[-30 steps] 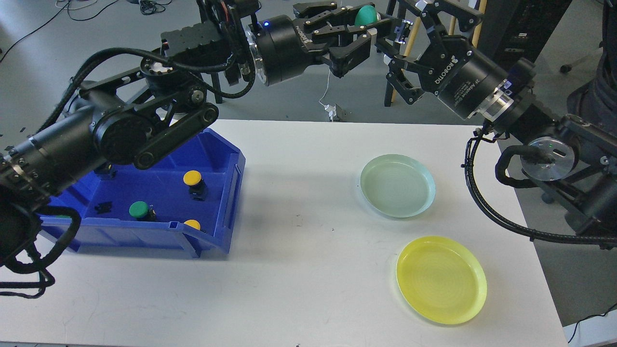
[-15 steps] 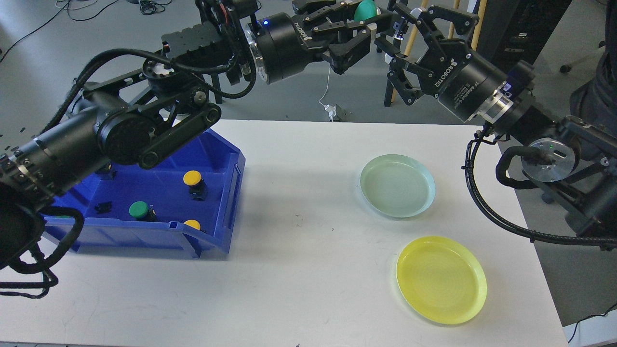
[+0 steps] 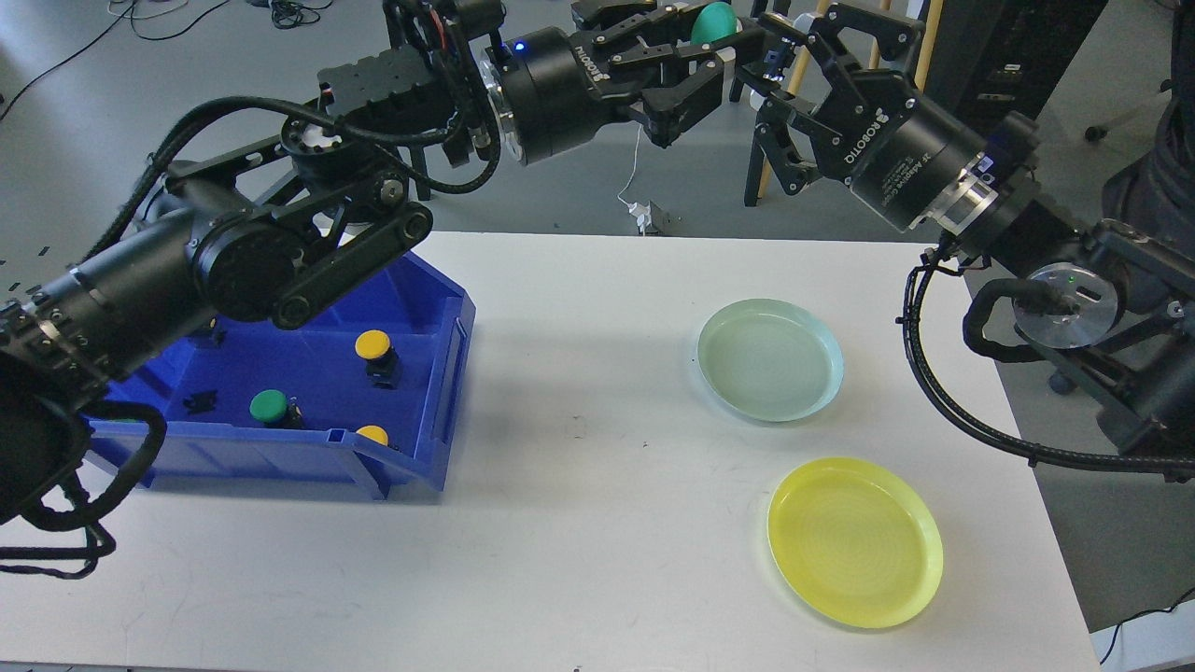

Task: Pass button and place on color plate
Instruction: 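Grasp the green button with the right gripper from the left gripper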

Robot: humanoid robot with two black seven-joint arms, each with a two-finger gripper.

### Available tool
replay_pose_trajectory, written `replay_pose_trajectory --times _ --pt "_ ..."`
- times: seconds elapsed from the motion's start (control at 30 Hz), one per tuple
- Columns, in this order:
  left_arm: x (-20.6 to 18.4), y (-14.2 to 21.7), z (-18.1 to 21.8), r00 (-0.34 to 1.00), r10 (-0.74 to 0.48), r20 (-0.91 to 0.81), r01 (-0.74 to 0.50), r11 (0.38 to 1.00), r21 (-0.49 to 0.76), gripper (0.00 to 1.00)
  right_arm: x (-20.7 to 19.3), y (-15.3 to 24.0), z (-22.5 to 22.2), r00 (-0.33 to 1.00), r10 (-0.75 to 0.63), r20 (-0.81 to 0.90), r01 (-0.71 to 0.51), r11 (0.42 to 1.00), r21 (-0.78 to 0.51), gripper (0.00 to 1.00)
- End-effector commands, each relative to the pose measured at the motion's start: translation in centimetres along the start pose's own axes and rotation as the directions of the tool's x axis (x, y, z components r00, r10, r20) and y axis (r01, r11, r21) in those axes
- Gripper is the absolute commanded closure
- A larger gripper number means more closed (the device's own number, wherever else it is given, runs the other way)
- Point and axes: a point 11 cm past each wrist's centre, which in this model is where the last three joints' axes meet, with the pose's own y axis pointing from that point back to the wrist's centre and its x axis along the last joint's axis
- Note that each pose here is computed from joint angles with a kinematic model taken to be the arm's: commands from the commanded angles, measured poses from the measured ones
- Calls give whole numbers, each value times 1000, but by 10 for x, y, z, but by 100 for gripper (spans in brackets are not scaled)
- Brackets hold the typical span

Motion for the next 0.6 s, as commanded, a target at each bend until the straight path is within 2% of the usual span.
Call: replay_pose_trajectory --times 0.0,0.07,0.1,0.13,0.27,0.57 --pt "0 0 0 1000 1 -2 -1 1000 1 64 -1 0 0 1000 -6 2 6 1000 -1 87" --pt "0 -2 2 1000 4 -5 -4 1000 -2 46 0 0 1 1000 -4 1 4 1000 -2 87" --pt "0 -4 3 1000 6 -7 -6 1000 -5 30 0 0 0 1000 -4 1 4 1000 -2 87" --pt "-1 -5 5 1000 8 -10 -8 1000 -9 10 0 0 1 1000 -4 2 4 1000 -1 87" --pt "-3 -6 6 1000 7 -18 -7 1000 -5 4 0 0 0 1000 -4 0 4 1000 -2 87" --pt "-8 5 -10 998 -15 -55 19 997 68 1 13 9 -12 999 39 -22 -39 999 17 87"
